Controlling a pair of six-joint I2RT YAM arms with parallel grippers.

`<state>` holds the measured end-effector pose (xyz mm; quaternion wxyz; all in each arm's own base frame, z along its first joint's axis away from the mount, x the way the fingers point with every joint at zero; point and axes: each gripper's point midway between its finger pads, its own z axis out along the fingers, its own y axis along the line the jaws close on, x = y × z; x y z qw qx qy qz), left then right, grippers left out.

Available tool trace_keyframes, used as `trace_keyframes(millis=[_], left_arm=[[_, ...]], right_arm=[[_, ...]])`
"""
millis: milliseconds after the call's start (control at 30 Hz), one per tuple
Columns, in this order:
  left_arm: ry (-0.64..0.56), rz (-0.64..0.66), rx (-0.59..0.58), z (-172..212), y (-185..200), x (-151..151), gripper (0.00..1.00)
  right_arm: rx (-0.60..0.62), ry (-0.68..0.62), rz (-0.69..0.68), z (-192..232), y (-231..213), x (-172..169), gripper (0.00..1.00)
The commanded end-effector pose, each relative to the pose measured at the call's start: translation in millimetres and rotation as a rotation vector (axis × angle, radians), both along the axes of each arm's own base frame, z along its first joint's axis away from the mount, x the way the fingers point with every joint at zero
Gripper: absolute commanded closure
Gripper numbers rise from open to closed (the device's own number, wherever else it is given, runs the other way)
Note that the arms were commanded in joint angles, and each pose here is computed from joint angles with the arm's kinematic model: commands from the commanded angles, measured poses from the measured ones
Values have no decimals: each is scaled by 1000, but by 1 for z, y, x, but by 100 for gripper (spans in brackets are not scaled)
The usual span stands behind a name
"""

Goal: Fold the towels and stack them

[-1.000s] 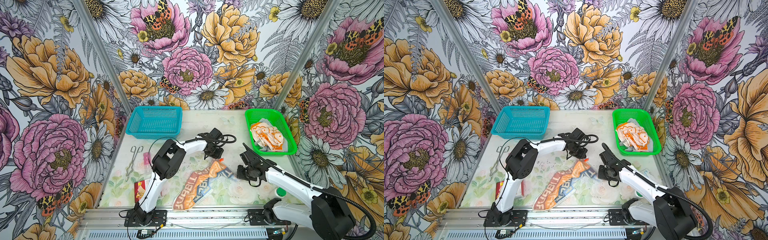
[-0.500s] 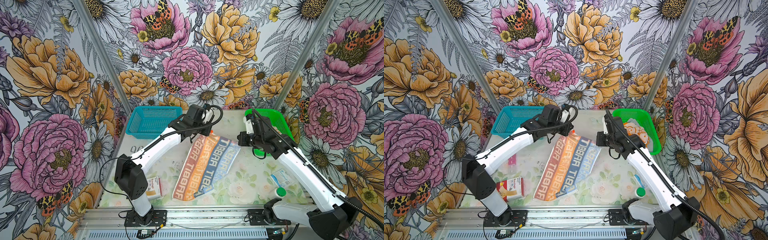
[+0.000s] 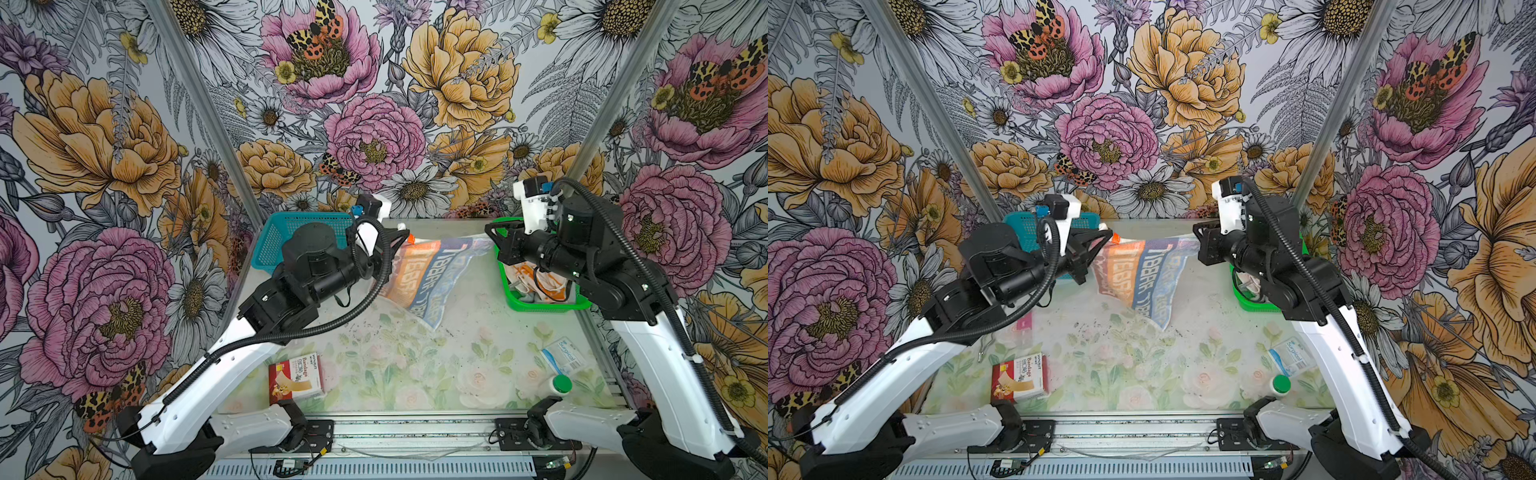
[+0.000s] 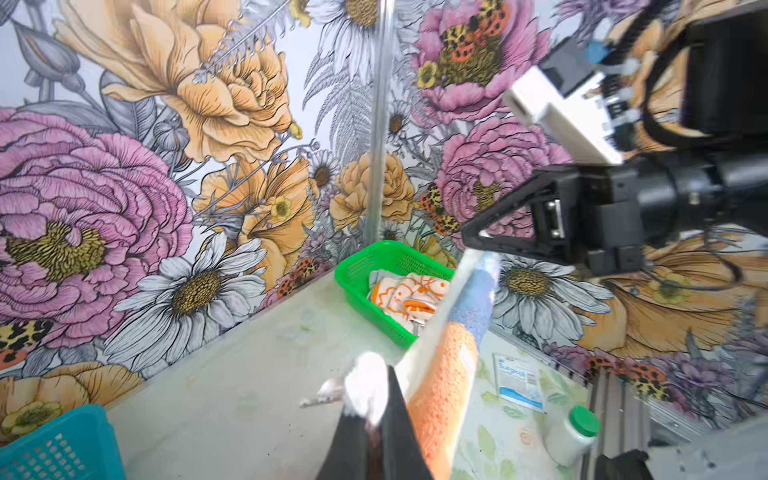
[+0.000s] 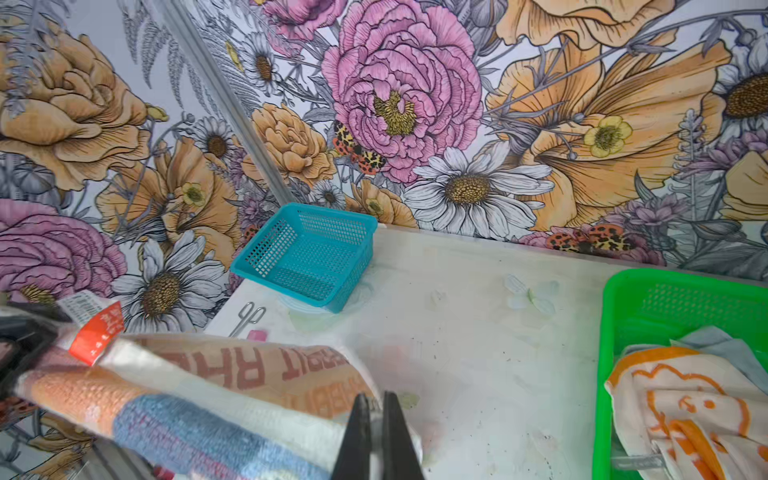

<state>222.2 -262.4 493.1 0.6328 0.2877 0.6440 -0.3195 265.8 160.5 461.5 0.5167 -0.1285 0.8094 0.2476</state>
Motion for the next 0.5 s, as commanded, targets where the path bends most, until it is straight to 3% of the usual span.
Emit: trace_keyframes(millis=[0, 267, 467], left_arm=[[-129, 34, -57, 29, 27, -29, 100], [-231, -87, -123, 53, 34, -86, 100], [-185, 136, -34, 27, 25, -42, 100]], right_arm=[[82, -50, 15, 28, -14, -38, 100], [239, -195, 54, 88, -38, -102, 100], [173, -116, -67, 59, -43, -70, 100]])
